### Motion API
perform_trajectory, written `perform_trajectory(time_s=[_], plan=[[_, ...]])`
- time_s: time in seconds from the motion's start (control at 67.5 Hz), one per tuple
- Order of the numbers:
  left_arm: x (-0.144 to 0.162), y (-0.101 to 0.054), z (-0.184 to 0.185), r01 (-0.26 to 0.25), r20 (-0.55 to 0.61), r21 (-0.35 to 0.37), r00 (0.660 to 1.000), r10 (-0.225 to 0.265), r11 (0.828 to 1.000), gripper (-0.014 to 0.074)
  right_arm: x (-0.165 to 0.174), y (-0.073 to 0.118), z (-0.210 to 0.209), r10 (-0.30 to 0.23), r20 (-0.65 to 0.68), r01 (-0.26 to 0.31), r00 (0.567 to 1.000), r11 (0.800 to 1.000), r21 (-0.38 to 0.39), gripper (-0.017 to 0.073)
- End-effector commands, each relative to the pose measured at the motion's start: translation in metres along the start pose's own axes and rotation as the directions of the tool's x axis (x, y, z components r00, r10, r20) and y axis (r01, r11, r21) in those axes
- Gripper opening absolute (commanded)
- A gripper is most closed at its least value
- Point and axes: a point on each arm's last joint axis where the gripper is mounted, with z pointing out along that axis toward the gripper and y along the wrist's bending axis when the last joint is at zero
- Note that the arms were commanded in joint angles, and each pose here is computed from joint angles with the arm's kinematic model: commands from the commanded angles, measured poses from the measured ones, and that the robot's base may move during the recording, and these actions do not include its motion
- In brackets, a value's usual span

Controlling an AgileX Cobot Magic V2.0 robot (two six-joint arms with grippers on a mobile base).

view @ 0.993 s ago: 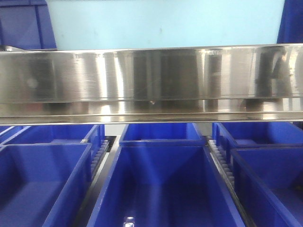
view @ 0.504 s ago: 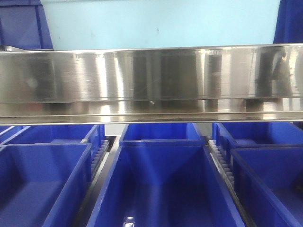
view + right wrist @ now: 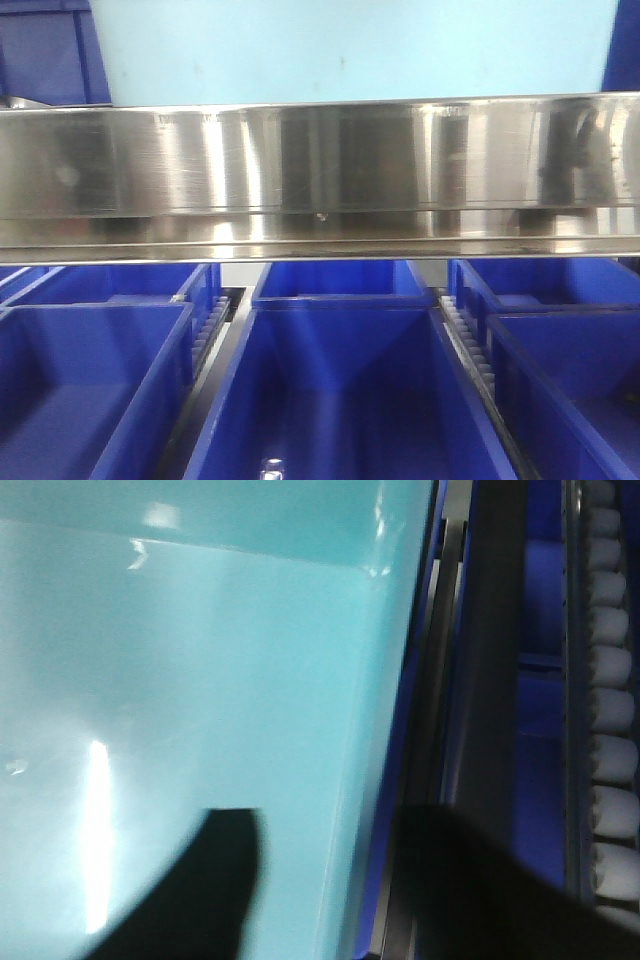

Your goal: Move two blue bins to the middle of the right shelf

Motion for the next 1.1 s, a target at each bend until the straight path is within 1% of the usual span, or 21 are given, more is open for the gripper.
perform_trajectory(time_s=[0.0,0.044,0.059,0.104,0.163,0.252,0.356,0.445,0.563,0.711,0.785,0.874,0.948,1.082], plan=[[0.0,-0.002,-0.005,-0.005,0.005,0.012,1.0,0.005,1.0,0.0307,0.0,0.001,-0.008,-0.017,0.013,0.017,1.0,1.0,0.007,0.0487],[0.0,-0.002,-0.005,-0.005,0.001,0.012,1.0,0.005,1.0,0.0383,0.0,0.001,-0.008,-0.017,0.005,0.017,1.0,1.0,0.007,0.0565],[0.0,-0.002,-0.005,-0.005,0.001,0.012,1.0,0.005,1.0,0.0407,0.001,0.001,-0.008,-0.017,0.002,0.017,1.0,1.0,0.006,0.0578],[0.0,-0.002,-0.005,-0.005,0.001,0.012,1.0,0.005,1.0,0.0484,0.001,0.001,-0.01,-0.018,-0.002,0.018,1.0,1.0,0.006,0.0571],[0.0,-0.002,-0.005,-0.011,0.001,0.012,1.0,0.011,1.0,0.055,0.002,0.001,-0.012,-0.018,-0.005,0.018,1.0,1.0,0.006,0.0559],[0.0,-0.001,-0.005,-0.016,0.002,0.005,1.0,0.016,1.0,0.0599,0.003,0.001,-0.015,-0.019,-0.003,0.019,1.0,1.0,0.006,0.0557],[0.0,0.0,-0.005,-0.02,0.003,-0.008,1.0,0.021,1.0,0.0599,0.003,0.002,-0.016,-0.019,-0.001,0.019,1.0,1.0,0.006,0.0557],[0.001,0.0,-0.005,-0.02,0.0,-0.008,1.0,0.02,1.0,0.0599,0.007,0.001,-0.01,-0.016,-0.028,0.016,0.999,1.0,0.006,0.0557],[0.001,0.0,-0.004,-0.019,-0.003,-0.009,1.0,0.019,1.0,0.0579,0.02,-0.003,0.008,-0.005,-0.106,0.006,0.994,1.0,0.01,0.0557],[0.01,0.001,0.01,-0.019,-0.059,-0.013,0.998,0.018,1.0,0.0553,0.038,-0.006,0.029,0.01,-0.199,-0.008,0.98,1.0,0.011,0.0557],[0.019,0.002,0.021,-0.019,-0.107,-0.017,0.994,0.017,1.0,0.0549,0.044,-0.006,0.034,0.03,-0.225,-0.031,0.974,1.0,0.0,0.0557],[0.03,0.002,0.035,-0.007,-0.163,-0.003,0.987,0.006,1.0,0.0549,0.045,-0.006,0.038,0.05,-0.215,-0.051,0.975,0.999,-0.001,0.0557],[0.036,0.002,0.045,-0.002,-0.167,0.002,0.986,0.002,1.0,0.0549,0.045,-0.006,0.04,0.061,-0.208,-0.062,0.976,0.998,0.002,0.0557],[0.043,-0.001,0.06,0.034,-0.163,0.042,0.986,-0.027,0.999,0.0549,0.048,-0.006,0.045,0.074,-0.202,-0.075,0.977,0.997,-0.001,0.0557]])
